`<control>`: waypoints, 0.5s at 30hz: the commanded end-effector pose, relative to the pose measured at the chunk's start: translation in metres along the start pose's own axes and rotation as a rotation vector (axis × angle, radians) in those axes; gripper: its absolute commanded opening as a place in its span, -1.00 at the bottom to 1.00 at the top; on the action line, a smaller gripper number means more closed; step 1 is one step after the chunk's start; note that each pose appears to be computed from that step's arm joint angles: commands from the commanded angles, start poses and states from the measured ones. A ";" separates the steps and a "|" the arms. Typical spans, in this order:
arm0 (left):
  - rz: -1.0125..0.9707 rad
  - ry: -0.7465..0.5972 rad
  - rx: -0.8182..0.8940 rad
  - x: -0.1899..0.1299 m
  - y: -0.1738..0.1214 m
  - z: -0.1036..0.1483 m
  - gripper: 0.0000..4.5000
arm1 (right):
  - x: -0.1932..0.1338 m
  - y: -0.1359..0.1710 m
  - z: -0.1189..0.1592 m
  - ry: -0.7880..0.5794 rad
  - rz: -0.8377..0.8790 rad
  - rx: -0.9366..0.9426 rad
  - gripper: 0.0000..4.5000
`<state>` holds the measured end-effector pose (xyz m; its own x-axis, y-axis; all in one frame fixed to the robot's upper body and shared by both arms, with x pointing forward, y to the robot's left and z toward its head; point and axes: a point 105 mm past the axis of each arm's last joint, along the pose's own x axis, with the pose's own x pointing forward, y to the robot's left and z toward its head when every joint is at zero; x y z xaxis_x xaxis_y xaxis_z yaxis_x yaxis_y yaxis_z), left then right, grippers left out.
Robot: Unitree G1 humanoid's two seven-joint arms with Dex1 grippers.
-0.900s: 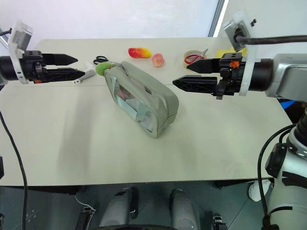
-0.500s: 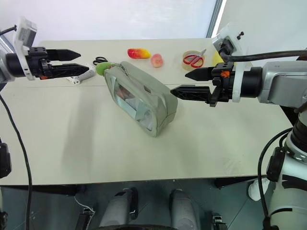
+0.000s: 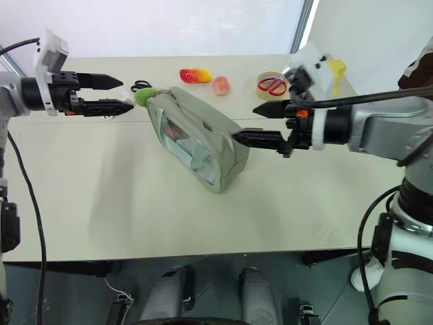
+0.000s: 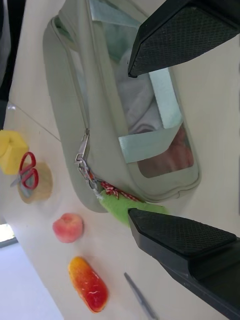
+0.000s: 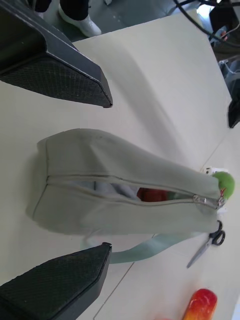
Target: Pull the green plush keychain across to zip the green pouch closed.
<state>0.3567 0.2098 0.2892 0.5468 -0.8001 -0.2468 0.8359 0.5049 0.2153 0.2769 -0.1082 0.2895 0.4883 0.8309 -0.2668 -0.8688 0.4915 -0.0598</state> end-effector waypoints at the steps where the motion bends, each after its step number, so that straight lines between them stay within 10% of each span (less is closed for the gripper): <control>1: -0.030 -0.044 0.010 -0.004 -0.016 0.011 0.99 | 0.013 0.009 0.015 -0.050 0.012 -0.081 1.00; 12: 0.003 -0.026 -0.036 -0.028 -0.040 0.008 0.99 | 0.067 0.027 -0.020 0.071 0.126 -0.219 1.00; 15: 0.011 -0.034 -0.037 -0.027 -0.041 0.009 1.00 | 0.077 0.011 -0.042 0.153 0.075 -0.361 0.62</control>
<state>0.3122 0.2096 0.2806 0.5455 -0.8001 -0.2494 0.8377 0.5293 0.1343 0.2965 -0.0495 0.2253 0.4026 0.8079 -0.4304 -0.9119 0.3134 -0.2648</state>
